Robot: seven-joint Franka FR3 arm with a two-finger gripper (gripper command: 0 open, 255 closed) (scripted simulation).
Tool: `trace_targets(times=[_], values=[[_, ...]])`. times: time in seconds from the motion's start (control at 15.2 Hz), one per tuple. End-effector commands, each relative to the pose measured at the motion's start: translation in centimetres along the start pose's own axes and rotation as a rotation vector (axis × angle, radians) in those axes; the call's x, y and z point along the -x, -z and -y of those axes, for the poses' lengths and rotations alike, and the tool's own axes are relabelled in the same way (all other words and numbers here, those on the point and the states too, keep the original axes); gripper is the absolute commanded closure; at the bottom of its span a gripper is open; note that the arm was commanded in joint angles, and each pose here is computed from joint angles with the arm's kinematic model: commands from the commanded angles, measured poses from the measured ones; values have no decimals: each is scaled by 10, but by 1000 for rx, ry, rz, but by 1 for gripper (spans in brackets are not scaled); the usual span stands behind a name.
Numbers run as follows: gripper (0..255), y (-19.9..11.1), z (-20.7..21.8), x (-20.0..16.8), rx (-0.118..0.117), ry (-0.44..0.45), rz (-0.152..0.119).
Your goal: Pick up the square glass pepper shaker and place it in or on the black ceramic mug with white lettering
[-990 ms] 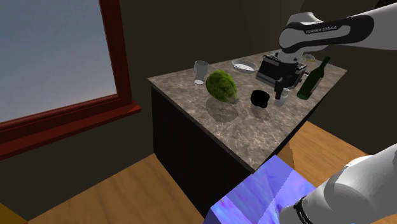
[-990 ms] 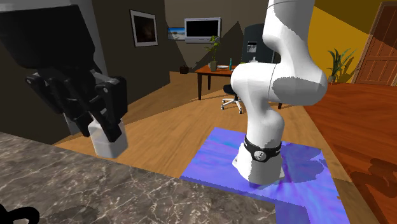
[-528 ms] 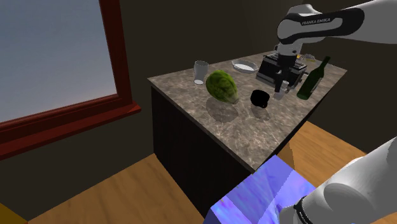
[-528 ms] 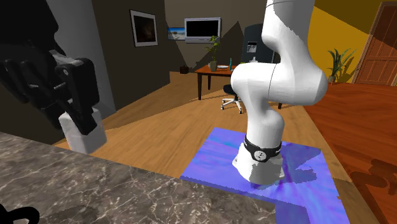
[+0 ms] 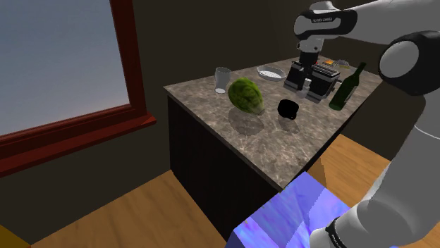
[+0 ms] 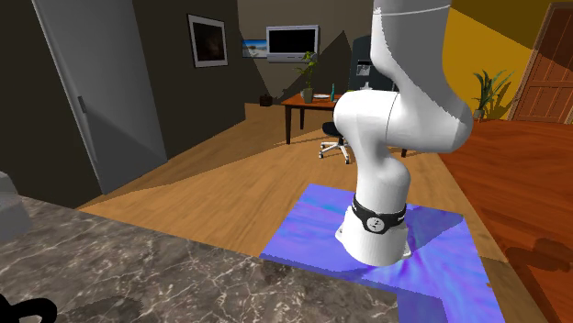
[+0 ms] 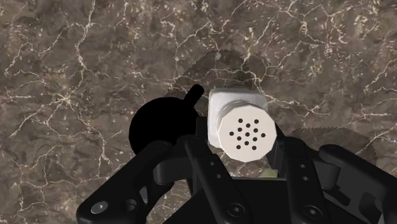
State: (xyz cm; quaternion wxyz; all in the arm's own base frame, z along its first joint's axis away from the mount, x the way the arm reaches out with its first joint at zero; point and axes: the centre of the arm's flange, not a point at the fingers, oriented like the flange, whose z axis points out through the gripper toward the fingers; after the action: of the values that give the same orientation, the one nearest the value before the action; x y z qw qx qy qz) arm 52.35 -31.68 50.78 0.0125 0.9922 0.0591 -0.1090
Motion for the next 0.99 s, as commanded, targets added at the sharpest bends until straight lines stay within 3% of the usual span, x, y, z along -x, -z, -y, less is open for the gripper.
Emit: trace_targets(times=[0.0, 0.26, 0.92], values=[[255, 6, -19, -18, 0, 2, 0], [255, 16, -53, -52, 0, 2, 0], [255, -36, -52, -63, 0, 2, 0]])
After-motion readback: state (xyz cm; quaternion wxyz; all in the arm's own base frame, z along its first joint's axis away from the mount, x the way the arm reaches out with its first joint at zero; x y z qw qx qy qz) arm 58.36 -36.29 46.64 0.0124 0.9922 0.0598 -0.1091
